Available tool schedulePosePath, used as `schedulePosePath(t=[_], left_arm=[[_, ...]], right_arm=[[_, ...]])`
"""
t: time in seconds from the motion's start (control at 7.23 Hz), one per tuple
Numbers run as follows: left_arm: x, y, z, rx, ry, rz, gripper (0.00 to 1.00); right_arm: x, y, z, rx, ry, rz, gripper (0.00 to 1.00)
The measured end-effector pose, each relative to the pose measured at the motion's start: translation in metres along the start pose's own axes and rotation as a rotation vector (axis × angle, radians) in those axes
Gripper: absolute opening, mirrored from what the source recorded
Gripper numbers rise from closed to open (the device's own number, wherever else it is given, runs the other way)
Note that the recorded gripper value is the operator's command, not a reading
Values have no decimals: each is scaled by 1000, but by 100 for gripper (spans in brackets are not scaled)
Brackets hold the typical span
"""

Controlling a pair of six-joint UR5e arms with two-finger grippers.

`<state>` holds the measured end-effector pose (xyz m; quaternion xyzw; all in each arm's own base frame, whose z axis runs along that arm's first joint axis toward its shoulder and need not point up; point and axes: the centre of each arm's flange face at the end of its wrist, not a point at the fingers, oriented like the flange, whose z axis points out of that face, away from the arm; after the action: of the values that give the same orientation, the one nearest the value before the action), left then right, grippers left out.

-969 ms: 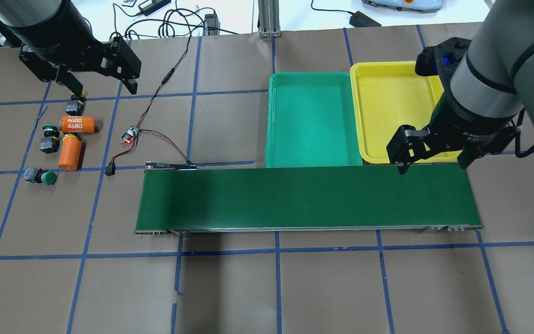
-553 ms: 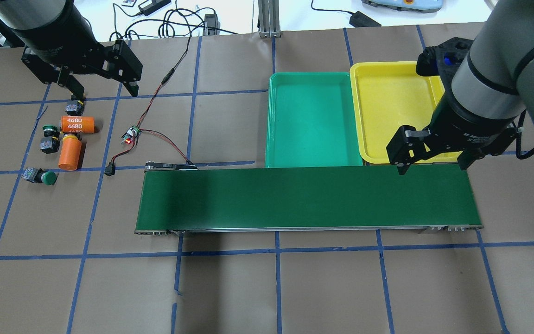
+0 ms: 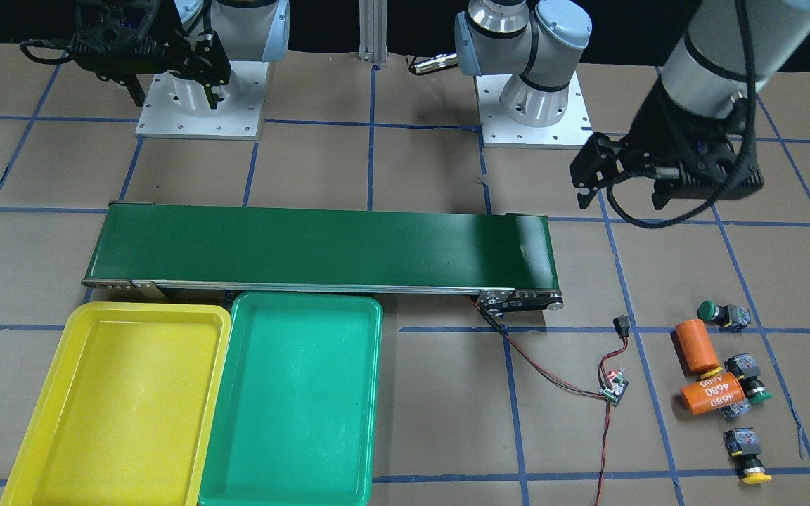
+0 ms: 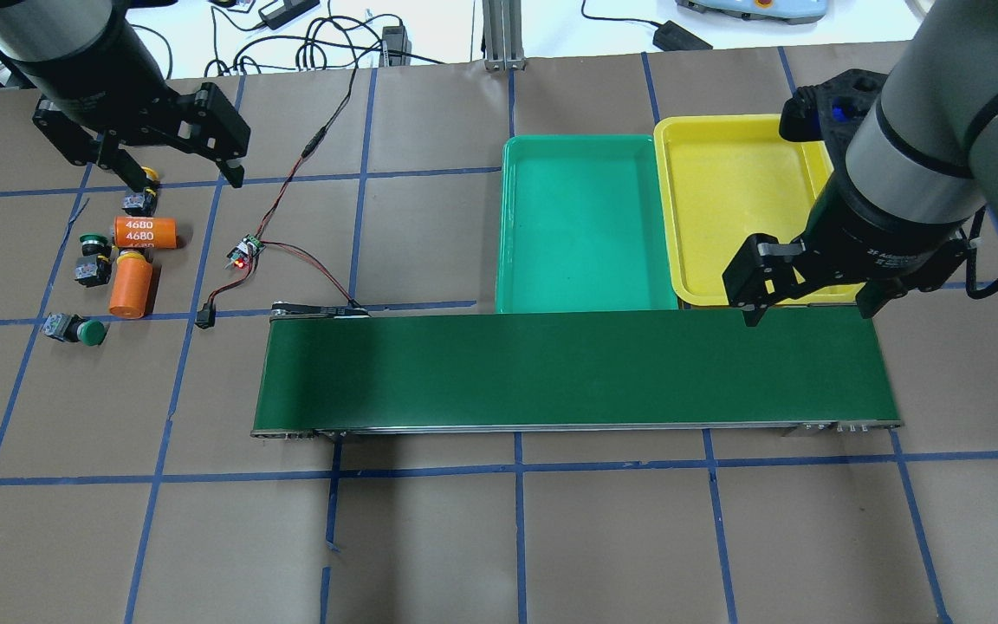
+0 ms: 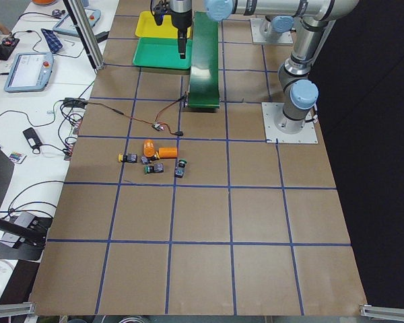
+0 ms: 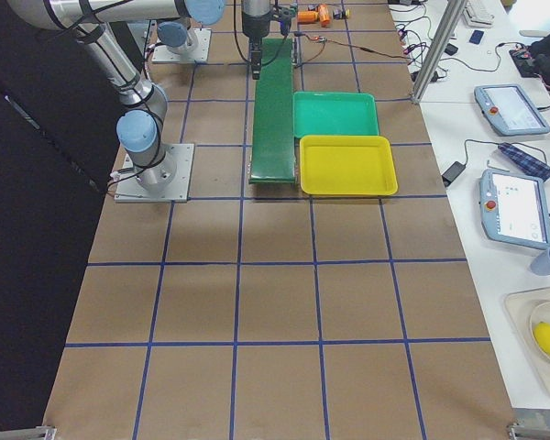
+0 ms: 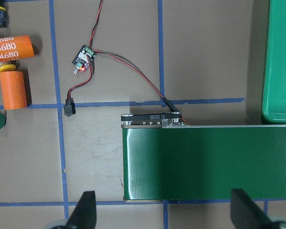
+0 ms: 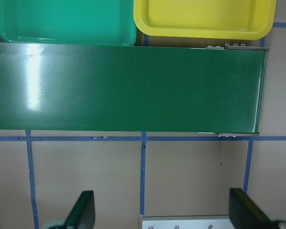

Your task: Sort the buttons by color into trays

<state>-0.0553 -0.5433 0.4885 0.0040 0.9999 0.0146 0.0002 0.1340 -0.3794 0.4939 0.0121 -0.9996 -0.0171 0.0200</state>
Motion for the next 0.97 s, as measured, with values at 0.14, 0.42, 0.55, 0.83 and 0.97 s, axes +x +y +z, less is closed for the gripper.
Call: schedulePosePath(t=[0.14, 0.42, 0.55, 0.83, 0.97], left_arm=[[-38, -30, 26, -20, 6, 25, 100], [-118, -89, 78, -18, 9, 148, 100], [-152, -118, 107, 1, 0, 250, 100], [-188, -161, 163, -4, 1, 424, 100], [-196, -170, 185, -22, 6, 524, 100]], right_arm=[[0, -1, 0, 2, -1, -2, 100], [0, -2, -1, 14, -3, 3, 100], [0, -2, -3, 18, -4, 4, 100], [1, 2, -4, 23, 3, -3, 100], [1, 3, -2, 18, 9, -5, 100]])
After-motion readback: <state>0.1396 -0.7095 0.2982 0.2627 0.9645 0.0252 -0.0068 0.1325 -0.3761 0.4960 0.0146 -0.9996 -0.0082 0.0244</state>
